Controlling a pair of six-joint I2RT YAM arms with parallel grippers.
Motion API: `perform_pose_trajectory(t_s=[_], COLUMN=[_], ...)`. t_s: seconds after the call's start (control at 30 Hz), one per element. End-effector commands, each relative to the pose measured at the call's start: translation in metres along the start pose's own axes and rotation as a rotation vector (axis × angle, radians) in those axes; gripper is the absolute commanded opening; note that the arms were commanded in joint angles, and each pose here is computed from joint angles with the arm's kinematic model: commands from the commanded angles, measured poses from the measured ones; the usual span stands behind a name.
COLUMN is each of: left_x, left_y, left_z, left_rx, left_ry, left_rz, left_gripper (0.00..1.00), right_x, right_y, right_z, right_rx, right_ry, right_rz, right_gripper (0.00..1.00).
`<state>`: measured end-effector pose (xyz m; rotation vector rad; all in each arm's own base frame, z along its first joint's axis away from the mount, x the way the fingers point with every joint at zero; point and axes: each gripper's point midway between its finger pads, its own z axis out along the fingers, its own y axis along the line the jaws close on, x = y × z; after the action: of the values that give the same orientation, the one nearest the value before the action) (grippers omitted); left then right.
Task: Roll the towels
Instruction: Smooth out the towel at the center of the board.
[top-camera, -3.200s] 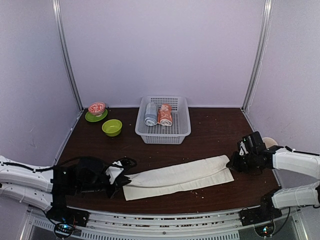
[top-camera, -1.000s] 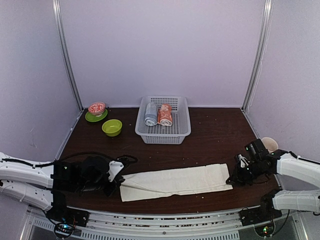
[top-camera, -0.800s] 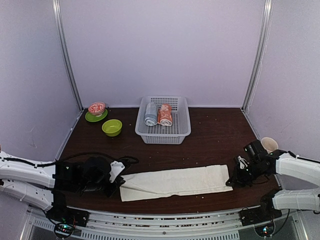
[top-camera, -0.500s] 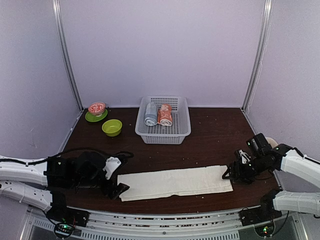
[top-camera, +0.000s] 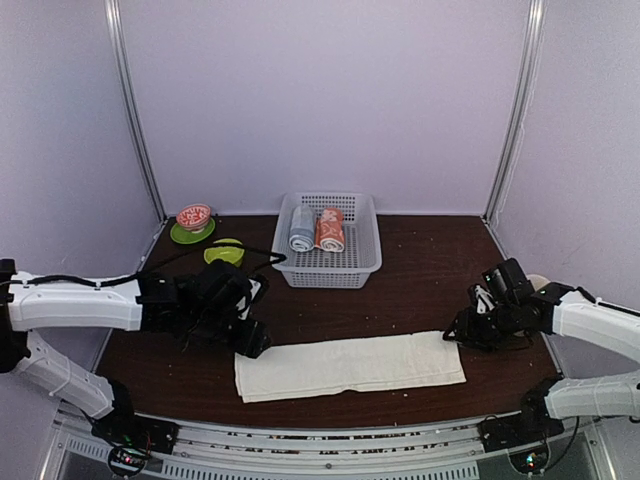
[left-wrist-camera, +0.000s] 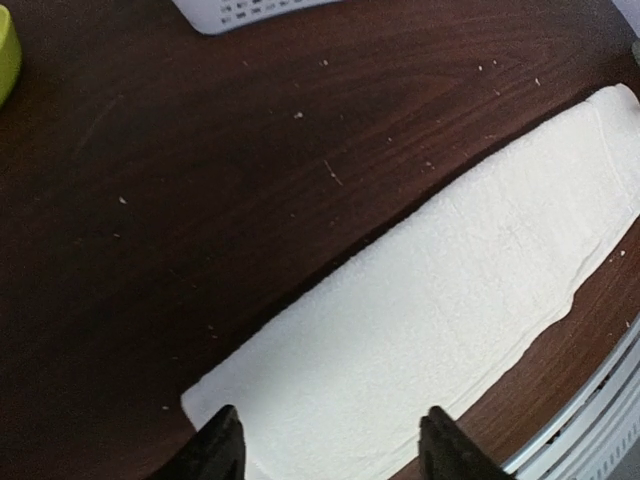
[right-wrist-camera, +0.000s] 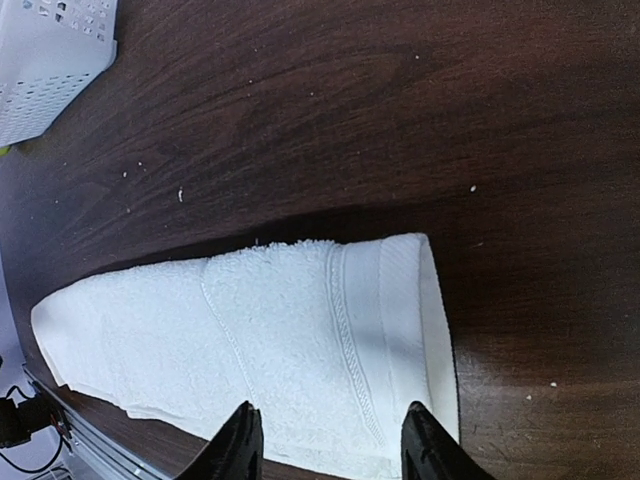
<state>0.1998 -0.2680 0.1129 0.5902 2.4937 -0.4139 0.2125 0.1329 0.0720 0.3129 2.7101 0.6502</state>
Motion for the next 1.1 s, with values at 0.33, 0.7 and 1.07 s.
perform_pose_trajectory(t_s=[0.33,0.7,1.07], left_x=[0.038,0.06,0.012], left_y=[-0.044,0.034,0.059], left_z=[0.083,0.104,0.094], left_rx=[0.224,0.036,-0.106], left_ry=[0.283,0.395,0.36], left_rz=[-0.103,-0.094,0.065], left_gripper=[0.25,0.14,0.15], right_x=[0.008,-0.026,-0.04], right_y=[-0.032,-0.025,-0.025], right_z=[0.056,0.08,0.069], right_rx=[0.157,0.222,0.254], right_ry=[0.035,-0.014,-0.035], right_rz=[0.013,0.063,0.033], right_gripper=[0.41,0.4,0.54])
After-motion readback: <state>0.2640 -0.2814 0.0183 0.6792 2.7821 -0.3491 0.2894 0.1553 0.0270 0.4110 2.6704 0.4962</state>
